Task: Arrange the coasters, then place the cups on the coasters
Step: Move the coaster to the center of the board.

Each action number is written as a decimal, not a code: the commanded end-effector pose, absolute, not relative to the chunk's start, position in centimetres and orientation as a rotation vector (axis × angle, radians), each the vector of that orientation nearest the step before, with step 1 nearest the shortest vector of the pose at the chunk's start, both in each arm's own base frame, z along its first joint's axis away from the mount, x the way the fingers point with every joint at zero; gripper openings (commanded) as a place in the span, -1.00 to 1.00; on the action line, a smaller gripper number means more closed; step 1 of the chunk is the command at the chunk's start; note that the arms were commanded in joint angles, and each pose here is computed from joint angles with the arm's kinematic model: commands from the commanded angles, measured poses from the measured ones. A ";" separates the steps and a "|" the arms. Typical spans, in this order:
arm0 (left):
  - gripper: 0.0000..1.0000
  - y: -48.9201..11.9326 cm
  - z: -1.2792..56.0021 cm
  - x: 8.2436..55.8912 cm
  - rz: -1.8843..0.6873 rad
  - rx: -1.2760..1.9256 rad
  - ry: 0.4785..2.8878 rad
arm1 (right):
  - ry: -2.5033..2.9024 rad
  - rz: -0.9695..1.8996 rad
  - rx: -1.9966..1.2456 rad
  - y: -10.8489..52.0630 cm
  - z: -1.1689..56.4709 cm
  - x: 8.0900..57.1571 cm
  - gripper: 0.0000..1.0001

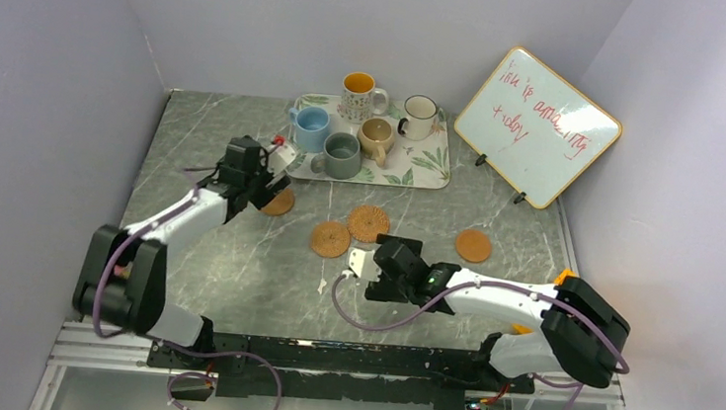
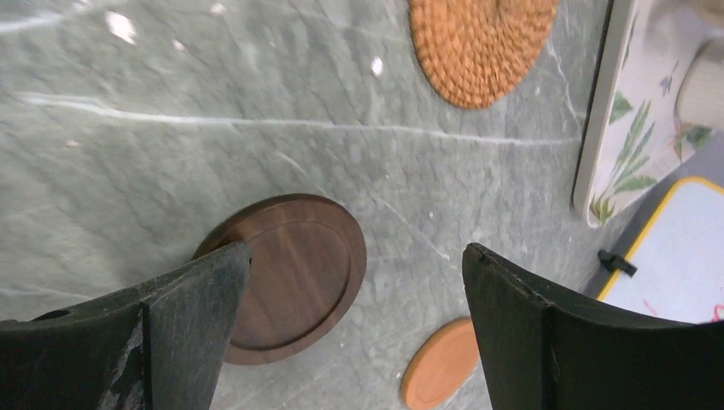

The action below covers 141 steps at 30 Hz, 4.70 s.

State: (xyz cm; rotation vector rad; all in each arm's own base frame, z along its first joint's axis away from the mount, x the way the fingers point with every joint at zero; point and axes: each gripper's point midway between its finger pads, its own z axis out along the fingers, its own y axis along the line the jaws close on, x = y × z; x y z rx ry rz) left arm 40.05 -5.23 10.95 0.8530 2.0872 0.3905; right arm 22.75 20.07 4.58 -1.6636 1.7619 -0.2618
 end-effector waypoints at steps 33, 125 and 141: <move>0.99 -5.9 13.5 30.2 0.102 0.958 1.801 | 1.456 0.384 -1.567 36.0 20.7 21.6 1.00; 0.99 1.4 2.2 29.8 0.551 1.077 2.156 | 1.537 0.139 -1.051 22.6 23.4 28.6 1.00; 0.99 7.3 2.7 33.3 0.608 0.845 2.242 | 1.530 0.132 -1.057 22.6 23.4 28.6 1.00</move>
